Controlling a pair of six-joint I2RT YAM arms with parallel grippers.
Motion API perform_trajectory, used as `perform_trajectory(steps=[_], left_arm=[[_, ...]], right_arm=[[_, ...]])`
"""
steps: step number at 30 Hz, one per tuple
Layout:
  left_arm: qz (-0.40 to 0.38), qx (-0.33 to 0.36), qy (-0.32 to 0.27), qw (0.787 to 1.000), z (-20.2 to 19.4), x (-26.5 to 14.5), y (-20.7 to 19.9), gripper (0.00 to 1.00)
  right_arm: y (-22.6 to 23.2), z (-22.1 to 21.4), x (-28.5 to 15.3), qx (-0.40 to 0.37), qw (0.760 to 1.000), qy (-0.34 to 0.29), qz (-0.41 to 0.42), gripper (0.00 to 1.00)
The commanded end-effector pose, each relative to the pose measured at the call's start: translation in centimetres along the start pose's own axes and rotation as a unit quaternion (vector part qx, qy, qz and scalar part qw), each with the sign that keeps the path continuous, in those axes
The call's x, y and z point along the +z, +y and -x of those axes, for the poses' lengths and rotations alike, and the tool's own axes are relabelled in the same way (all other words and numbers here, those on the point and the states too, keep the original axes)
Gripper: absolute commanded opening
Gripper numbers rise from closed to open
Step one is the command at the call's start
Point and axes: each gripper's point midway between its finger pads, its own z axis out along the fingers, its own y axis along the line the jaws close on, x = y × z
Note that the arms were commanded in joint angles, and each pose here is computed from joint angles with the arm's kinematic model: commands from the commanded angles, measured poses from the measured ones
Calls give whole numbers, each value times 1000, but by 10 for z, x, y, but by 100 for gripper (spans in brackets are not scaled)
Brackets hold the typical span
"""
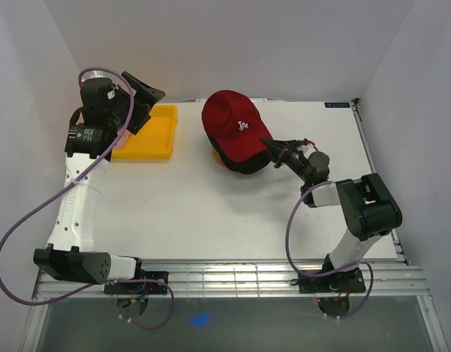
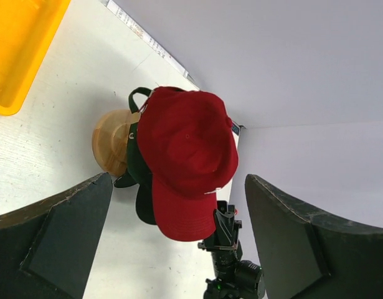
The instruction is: Stack the hats
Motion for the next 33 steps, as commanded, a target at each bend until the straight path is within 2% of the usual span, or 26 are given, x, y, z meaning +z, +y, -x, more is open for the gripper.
perform_trajectory(steps=[1, 23, 33], left_arm=[[-8, 11, -12, 1000, 4, -7, -2, 98], [16, 21, -13, 1000, 3, -1, 15, 98], [24, 27, -19, 999, 7, -3, 20, 98]], right_arm=[[41, -15, -17, 13, 996, 33, 78, 8], [-49, 9, -45, 56, 998, 5, -17, 8], [-73, 21, -48, 53, 997, -8, -56, 8]])
